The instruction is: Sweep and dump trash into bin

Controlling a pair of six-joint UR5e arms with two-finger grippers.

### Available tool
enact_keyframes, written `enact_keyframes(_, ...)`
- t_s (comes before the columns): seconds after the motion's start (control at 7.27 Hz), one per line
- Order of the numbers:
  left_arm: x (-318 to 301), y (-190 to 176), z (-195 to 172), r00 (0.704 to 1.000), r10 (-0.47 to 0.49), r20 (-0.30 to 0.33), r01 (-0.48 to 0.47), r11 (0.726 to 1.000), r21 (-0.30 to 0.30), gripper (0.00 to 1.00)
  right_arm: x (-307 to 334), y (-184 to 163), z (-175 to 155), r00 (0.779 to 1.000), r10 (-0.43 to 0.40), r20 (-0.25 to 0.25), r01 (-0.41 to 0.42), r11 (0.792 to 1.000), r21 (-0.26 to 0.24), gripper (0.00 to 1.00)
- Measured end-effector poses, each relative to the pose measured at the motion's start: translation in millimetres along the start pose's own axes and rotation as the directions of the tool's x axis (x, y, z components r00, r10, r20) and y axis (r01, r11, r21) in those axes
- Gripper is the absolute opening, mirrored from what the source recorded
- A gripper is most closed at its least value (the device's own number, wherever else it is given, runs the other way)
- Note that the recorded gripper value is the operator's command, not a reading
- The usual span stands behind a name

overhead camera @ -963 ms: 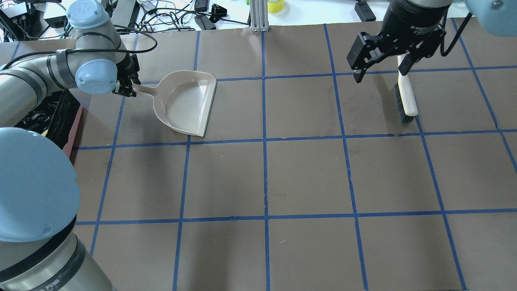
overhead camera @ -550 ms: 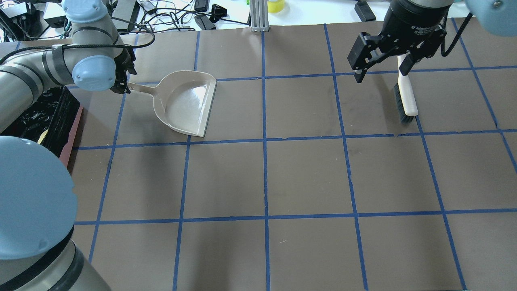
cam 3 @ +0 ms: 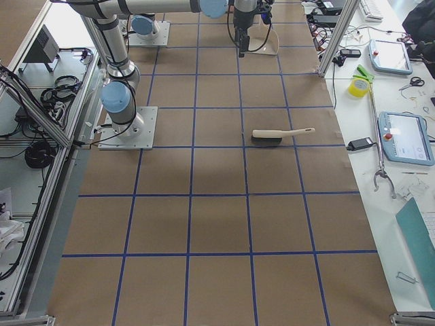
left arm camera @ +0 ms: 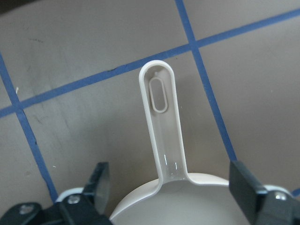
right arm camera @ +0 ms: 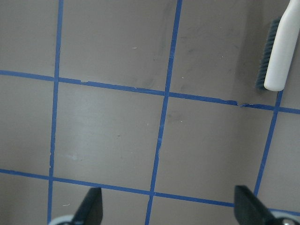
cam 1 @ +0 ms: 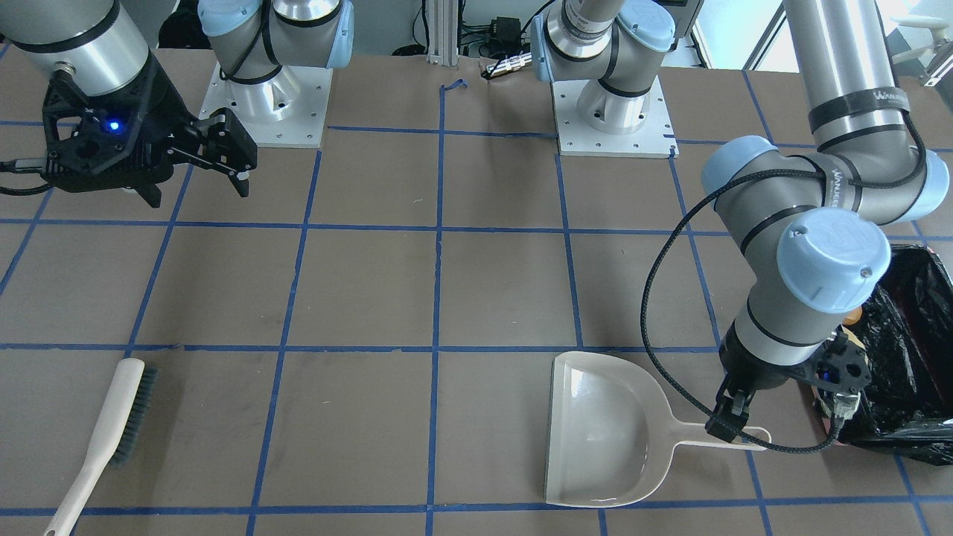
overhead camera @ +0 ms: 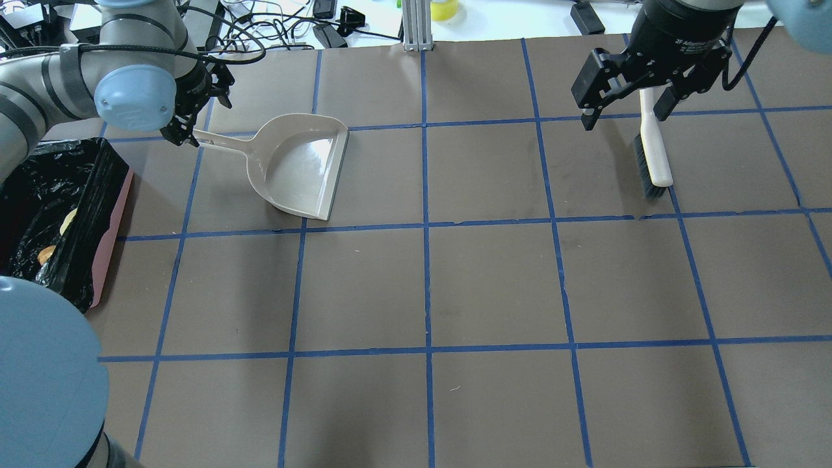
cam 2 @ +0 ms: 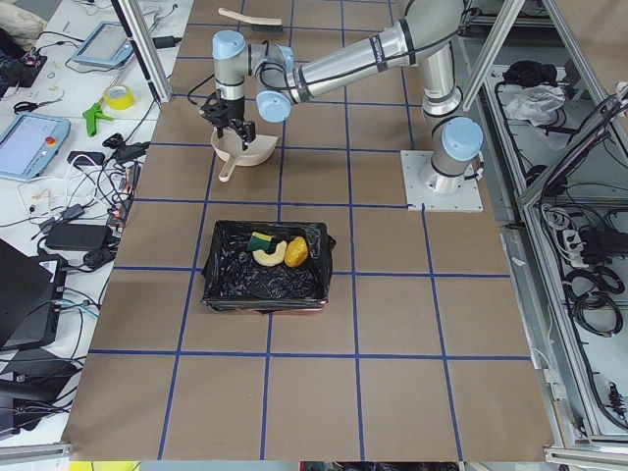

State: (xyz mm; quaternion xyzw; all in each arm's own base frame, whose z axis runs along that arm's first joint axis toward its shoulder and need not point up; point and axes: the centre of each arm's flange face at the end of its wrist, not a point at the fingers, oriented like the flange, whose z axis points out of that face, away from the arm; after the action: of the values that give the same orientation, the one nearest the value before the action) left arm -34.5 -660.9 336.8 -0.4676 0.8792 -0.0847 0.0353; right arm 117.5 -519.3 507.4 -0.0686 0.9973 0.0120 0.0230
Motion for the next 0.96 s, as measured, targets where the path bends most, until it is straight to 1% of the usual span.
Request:
enact_keyframes(0.14, -4.2, 7.6, -22.4, 0.994, 0.112, -0.019, -0.112, 0.994, -0.014, 1.0, 0.8, -0.2, 3.8, 1.0, 0.001, 0.0, -0.001, 1.0, -0.003, 1.0)
enact_keyframes(0.28, -7.9, 21.2, -45.4, 0.962, 0.269, -0.049, -0.27, 0.963, -0.014, 1.0, 1.2, -0.3, 6.1, 1.0, 0.002, 0.0, -0.002, 1.0, -0.005, 1.0)
enact_keyframes(0.41, -14.3, 37.2, -61.6, 0.902, 0.427, -0.058, -0.428, 0.904, 0.0, 1.0, 1.6, -0.4, 6.8, 1.0, 0.002, 0.0, -0.002, 1.0, -0.004, 1.0)
enact_keyframes(0.69, -30.2, 60.0, -68.9, 0.815, 0.576, -0.057, -0.577, 0.816, -0.001, 1.0, 2.0, -0.6, 7.0, 1.0, 0.003, 0.001, -0.003, 1.0, -0.003, 1.0)
enact_keyframes(0.83, -38.8, 65.9, -79.9, 0.75, 0.659, -0.055, -0.66, 0.752, -0.002, 1.0, 2.1, -0.7, 7.0, 1.0, 0.004, 0.002, -0.004, 1.0, -0.002, 1.0)
enact_keyframes(0.96, -48.2, 70.9, -95.6, 0.699, 0.713, -0.053, -0.714, 0.7, -0.006, 1.0, 2.0, -0.7, 7.0, 1.0, 0.004, 0.003, -0.004, 1.0, -0.002, 1.0)
